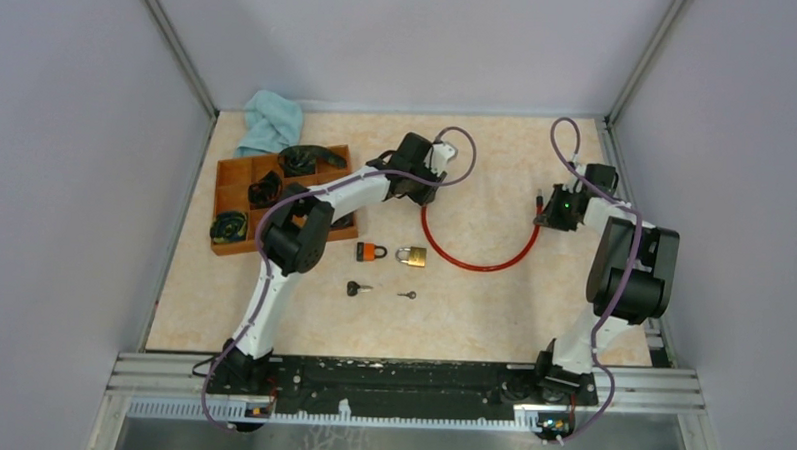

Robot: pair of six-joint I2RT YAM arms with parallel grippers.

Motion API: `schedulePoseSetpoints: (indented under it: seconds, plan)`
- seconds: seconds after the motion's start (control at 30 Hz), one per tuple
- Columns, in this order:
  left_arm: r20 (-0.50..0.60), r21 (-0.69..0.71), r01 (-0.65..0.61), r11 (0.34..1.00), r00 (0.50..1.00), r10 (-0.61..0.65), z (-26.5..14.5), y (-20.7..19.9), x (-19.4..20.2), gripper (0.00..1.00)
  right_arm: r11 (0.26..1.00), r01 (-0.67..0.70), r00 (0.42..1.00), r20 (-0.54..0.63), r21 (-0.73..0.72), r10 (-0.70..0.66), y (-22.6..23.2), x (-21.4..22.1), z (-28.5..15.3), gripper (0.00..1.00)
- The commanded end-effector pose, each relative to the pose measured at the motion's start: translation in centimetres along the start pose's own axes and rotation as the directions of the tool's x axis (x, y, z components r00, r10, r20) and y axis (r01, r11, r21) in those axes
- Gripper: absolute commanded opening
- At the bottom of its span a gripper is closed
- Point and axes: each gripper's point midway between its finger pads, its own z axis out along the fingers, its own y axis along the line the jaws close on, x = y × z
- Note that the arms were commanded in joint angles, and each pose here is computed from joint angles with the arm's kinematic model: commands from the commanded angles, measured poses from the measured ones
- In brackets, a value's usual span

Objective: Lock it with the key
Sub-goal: Lock the lock.

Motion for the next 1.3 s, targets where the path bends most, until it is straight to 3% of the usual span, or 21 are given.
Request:
schedulePoseSetpoints:
  seconds: [0.0, 0.17, 0.37, 0.77, 1.27]
  plan:
    - [-0.213, 0.1, 0.075, 0.992, 0.976, -0.052, 2.3, -2.7, 8.0, 0.32, 0.996, 0.081, 0.99, 0.12, -0.03, -0.077, 1.4, -4.3, -1.4, 0.0]
    - [-0.167, 0.123, 0.108, 0.986, 0.982, -0.087, 2.8, -3.1, 6.4, 0.19, 0.992, 0.116, 0.986, 0.127, -0.043, -0.109, 2.0, -5.3, -1.4, 0.0]
    - [-0.113, 0.15, 0.134, 0.979, 0.987, -0.118, 3.2, -3.6, 4.3, 0.0, 0.984, 0.147, 0.988, 0.05, -0.096, -0.143, 2.8, -4.4, -0.6, 0.0]
    - [-0.002, 0.132, 0.142, 0.981, 0.99, -0.143, 1.9, -3.2, 1.8, 0.0, 0.945, 0.213, 0.968, -0.081, -0.249, -0.239, 7.5, -1.6, 2.2, 0.0]
    - [0.013, 0.105, 0.155, 0.982, 0.988, -0.157, 2.1, -3.0, 2.7, 0.0, 0.849, 0.254, 0.907, -0.19, -0.464, -0.375, 15.0, 1.2, 5.8, 0.0]
